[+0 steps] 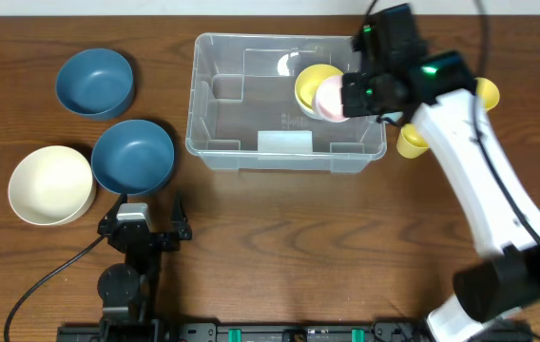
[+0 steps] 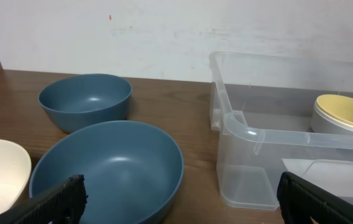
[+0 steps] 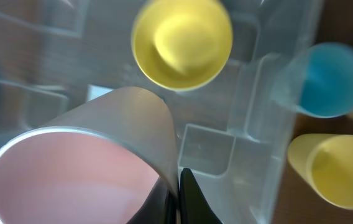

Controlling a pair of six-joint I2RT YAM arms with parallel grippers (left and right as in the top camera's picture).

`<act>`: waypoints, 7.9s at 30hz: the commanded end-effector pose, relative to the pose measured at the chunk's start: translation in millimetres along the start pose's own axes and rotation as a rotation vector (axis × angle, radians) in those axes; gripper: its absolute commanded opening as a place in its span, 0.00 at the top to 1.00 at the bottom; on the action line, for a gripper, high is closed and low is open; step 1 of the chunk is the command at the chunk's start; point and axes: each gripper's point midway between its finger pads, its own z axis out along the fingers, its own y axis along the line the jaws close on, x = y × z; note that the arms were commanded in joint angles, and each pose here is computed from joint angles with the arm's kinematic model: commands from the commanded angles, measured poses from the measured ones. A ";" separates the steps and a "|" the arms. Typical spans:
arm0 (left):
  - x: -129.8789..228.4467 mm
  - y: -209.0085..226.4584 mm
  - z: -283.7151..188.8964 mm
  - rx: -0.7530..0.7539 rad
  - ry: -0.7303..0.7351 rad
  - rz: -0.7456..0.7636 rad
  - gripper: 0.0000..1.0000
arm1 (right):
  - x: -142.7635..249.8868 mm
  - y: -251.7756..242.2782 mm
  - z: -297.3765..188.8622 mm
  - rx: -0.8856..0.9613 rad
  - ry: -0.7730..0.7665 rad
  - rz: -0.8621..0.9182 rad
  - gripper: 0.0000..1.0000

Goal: Pack container
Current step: 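Carry the pink cup into the container and lower it, then open the right gripper, move to the yellow cup and grasp its rim, then carry the yellow cup into the container and drop it onto the pink cup, then move the right gripper to the cream cup and grasp its rim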

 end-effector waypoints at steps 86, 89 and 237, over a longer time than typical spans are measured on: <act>15.3 1.5 0.7 -0.003 0.046 0.013 0.02 | 29.8 -345.2 67.4 0.369 0.038 0.848 0.30; 15.3 1.4 0.7 -0.003 0.046 0.013 0.02 | 35.6 -346.6 78.8 0.368 0.037 0.848 0.41; 15.3 1.4 0.7 -0.003 0.046 0.013 0.02 | -15.8 -237.6 11.8 0.154 -0.001 0.563 0.97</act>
